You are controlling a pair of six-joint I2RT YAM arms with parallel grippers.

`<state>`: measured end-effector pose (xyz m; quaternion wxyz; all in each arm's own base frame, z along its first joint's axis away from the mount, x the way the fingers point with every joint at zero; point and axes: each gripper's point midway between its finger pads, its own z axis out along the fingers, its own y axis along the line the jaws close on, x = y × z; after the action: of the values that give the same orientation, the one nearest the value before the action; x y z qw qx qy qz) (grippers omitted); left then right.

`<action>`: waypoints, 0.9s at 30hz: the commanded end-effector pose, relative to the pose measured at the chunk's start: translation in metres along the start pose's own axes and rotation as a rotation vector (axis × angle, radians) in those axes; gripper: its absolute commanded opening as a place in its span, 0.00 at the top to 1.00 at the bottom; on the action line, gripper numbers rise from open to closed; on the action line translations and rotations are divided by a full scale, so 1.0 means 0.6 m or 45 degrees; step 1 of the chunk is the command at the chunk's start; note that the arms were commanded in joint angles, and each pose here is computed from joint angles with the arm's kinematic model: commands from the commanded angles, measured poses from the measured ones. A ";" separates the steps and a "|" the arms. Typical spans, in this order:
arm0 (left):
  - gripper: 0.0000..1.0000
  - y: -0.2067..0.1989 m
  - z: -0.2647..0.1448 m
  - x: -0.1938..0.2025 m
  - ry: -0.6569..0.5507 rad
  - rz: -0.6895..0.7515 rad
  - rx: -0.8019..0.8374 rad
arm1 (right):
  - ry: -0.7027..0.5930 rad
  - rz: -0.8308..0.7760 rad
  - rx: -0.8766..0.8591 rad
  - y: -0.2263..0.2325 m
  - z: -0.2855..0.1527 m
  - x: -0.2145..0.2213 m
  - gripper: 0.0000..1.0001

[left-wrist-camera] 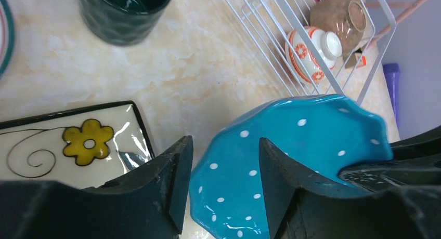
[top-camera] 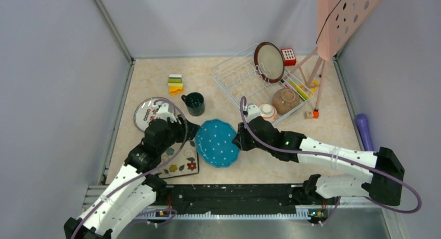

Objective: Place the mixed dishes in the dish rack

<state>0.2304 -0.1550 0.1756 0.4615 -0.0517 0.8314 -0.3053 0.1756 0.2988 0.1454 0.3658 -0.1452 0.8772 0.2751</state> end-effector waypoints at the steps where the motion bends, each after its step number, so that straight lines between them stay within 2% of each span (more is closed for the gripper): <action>1: 0.45 0.002 -0.020 -0.045 -0.157 -0.002 -0.042 | -0.360 -0.129 -0.178 0.089 -0.049 -0.160 1.00; 8: 0.45 0.010 -0.024 -0.047 -0.189 0.007 -0.058 | -0.558 -0.297 -0.126 0.097 -0.088 -0.245 1.00; 13: 0.39 0.002 -0.028 -0.050 -0.195 0.021 -0.027 | -0.707 -0.396 -0.058 0.097 -0.118 -0.310 1.00; 17: 0.34 -0.003 -0.039 -0.058 -0.234 0.038 -0.004 | -0.772 -0.381 -0.079 0.097 -0.125 -0.355 1.00; 20: 0.29 -0.002 -0.046 -0.061 -0.265 0.041 0.003 | -0.801 -0.371 -0.099 0.097 -0.130 -0.383 1.00; 22: 0.17 0.001 -0.049 -0.064 -0.287 0.043 -0.004 | -0.863 -0.370 -0.112 0.101 -0.142 -0.413 1.00; 27: 0.13 0.009 -0.050 -0.062 -0.286 0.040 -0.030 | -0.984 -0.398 -0.033 0.084 -0.176 -0.486 1.00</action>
<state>0.2246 -0.1268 0.2090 0.5433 -0.0734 0.7852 -0.2880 0.2770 0.2978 0.2973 0.5743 -0.2397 0.7578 0.1961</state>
